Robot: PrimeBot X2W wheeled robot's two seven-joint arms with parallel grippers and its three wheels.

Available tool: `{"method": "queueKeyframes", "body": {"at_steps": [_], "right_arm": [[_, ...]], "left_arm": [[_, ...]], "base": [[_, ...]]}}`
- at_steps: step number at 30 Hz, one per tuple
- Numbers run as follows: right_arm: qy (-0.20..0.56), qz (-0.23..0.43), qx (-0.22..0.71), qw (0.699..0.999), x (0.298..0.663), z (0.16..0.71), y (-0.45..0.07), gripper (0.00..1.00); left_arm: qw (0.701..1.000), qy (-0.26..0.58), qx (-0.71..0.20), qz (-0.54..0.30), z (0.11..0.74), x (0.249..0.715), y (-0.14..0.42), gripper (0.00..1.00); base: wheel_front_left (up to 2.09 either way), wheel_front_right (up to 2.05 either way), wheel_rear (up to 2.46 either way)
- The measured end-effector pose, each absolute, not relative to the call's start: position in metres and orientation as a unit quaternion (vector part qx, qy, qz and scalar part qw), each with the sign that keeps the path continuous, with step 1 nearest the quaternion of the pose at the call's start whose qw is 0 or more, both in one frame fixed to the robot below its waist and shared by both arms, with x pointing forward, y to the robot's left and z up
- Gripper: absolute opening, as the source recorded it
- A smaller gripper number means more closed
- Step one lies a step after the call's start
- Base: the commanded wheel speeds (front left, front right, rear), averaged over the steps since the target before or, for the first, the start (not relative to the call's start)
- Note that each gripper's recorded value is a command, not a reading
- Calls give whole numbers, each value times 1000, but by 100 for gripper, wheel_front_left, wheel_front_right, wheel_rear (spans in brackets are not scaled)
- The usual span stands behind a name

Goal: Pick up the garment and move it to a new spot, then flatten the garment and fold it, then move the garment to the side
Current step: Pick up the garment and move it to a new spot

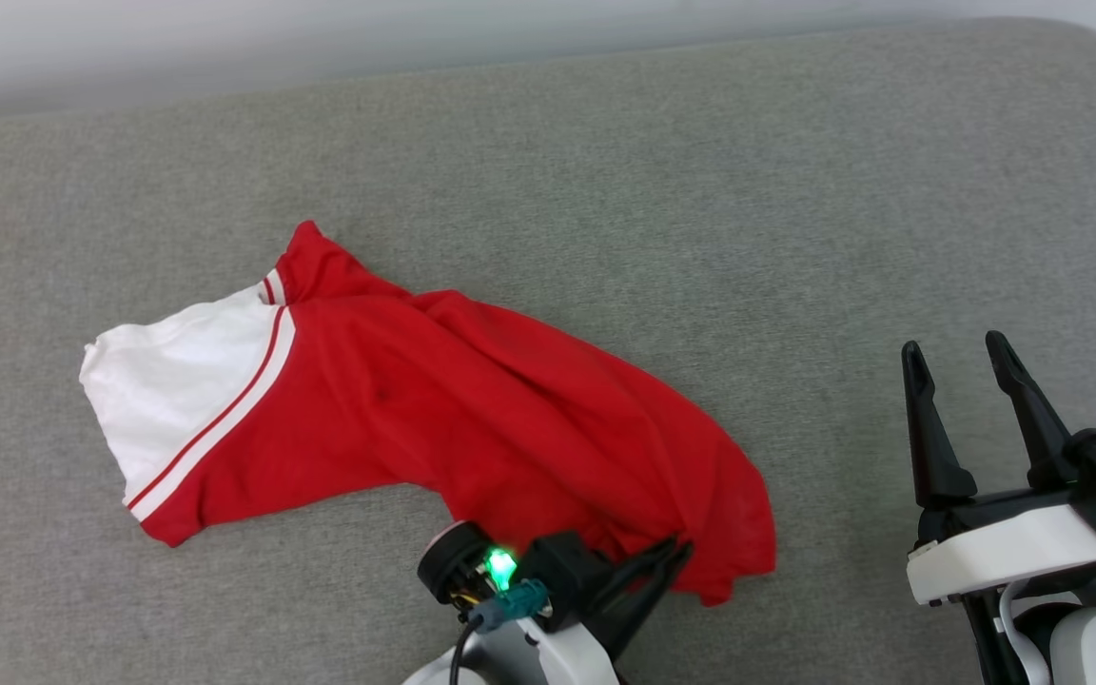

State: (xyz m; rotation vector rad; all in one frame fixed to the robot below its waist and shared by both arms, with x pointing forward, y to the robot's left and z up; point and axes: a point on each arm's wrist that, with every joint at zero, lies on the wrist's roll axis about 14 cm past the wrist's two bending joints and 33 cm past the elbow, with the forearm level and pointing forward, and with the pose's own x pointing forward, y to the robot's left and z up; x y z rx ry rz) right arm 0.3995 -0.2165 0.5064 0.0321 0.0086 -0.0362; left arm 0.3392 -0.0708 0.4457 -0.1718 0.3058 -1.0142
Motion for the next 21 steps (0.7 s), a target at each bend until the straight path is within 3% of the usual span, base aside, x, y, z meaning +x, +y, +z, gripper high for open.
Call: {"method": "queueKeyframes", "body": {"at_steps": [2, 3, 4, 5, 12, 21], "right_arm": [[8, -14, 17, 1000, 403, 503, -214, 100], [9, -11, 18, 1000, 404, 502, -212, 100], [8, -9, 19, 1000, 405, 502, -211, 100], [7, -8, 19, 1000, 404, 503, -210, 100], [-11, 4, 19, 1000, 400, 518, -202, 100], [-26, 24, 23, 999, 388, 534, -188, 100]], "left_arm": [[855, 156, -81, -488, 439, 333, -71, 5], [855, 156, -82, -488, 439, 332, -71, 33], [855, 152, -85, -489, 441, 331, -71, 71], [856, 144, -86, -489, 445, 331, -72, 98], [886, 42, -94, -452, 498, 350, -63, 100], [942, -59, -95, -317, 553, 382, -4, 100]], "base": [[0, 0, 0], [0, 0, 0], [0, 0, 0], [0, 0, 0], [0, 0, 0], [0, 0, 0]]}}
